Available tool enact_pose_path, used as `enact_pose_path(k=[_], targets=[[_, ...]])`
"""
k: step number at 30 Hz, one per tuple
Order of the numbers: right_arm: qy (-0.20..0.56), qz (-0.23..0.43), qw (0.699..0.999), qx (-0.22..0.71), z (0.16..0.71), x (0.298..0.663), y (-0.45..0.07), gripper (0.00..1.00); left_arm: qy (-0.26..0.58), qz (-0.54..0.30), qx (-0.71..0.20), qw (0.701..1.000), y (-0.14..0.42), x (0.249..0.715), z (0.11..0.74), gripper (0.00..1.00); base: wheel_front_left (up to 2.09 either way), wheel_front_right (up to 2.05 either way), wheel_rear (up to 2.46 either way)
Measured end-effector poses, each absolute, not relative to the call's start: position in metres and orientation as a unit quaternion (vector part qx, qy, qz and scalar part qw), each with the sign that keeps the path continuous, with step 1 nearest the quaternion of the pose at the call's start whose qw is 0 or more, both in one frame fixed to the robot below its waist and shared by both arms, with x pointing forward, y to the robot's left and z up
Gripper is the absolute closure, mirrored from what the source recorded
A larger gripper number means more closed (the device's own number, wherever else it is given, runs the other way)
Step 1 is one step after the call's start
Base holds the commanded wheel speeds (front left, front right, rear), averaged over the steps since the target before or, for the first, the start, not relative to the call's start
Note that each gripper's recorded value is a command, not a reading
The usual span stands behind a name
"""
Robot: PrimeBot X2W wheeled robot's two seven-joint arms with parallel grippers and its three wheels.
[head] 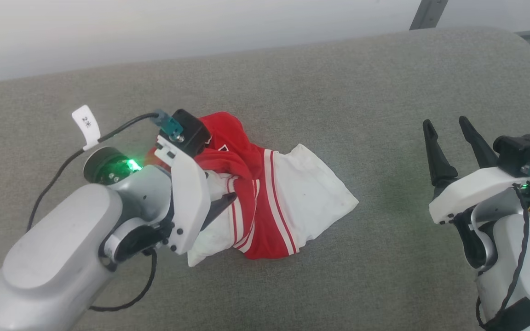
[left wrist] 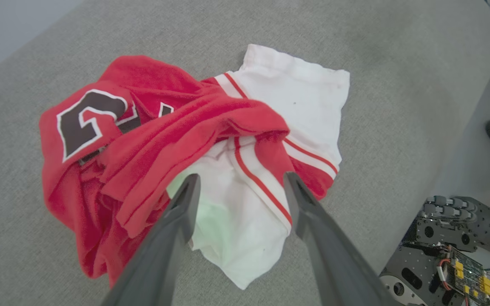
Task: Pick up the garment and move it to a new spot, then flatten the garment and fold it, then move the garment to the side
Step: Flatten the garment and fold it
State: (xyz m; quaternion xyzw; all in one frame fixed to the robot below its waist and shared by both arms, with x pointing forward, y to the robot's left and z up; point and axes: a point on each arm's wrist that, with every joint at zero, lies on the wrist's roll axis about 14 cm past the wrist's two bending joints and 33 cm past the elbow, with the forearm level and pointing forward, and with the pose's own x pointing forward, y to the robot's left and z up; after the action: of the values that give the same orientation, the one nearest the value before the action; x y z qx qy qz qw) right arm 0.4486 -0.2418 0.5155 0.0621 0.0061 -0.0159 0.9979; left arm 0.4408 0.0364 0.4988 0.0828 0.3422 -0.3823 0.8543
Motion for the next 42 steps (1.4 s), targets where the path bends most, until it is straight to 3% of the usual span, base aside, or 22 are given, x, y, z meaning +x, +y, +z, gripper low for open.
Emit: enact_pose_path(k=[5,13,23,24,25,26,33,42], targets=[[0.01,-0.011,0.998,0.062,0.515,0.446,-0.238,0.0,0.349,-0.368,0.077,0.859,0.046,0.431,0.503,0.0,0.0,0.0,0.0],[0.008,-0.013,0.998,0.06,0.518,0.446,-0.241,0.0,0.402,-0.352,0.073,0.842,0.059,0.407,0.477,0.0,0.0,0.0,0.0],[0.019,-0.018,0.998,0.058,0.509,0.447,-0.244,0.0,0.45,-0.329,0.064,0.828,0.068,0.412,0.431,0.0,0.0,0.0,0.0],[0.021,-0.019,0.998,0.057,0.508,0.447,-0.245,0.0,0.451,-0.331,0.062,0.826,0.068,0.413,0.428,0.25,0.0,0.0,0.0],[0.022,-0.02,0.998,0.057,0.508,0.446,-0.246,0.0,0.451,-0.331,0.056,0.827,0.066,0.415,0.426,0.67,0.0,0.0,0.0],[0.022,-0.021,0.998,0.057,0.508,0.446,-0.247,0.0,0.453,-0.33,0.055,0.826,0.065,0.416,0.424,1.0,0.0,0.0,0.0],[0.019,-0.026,0.998,0.057,0.509,0.446,-0.251,0.0,0.459,-0.318,0.041,0.829,0.073,0.422,0.427,1.0,0.0,0.0,0.0],[0.017,-0.017,0.998,0.057,0.512,0.45,-0.244,0.0,0.417,-0.23,0.016,0.879,0.128,0.444,0.465,1.0,0.0,0.0,0.0]])
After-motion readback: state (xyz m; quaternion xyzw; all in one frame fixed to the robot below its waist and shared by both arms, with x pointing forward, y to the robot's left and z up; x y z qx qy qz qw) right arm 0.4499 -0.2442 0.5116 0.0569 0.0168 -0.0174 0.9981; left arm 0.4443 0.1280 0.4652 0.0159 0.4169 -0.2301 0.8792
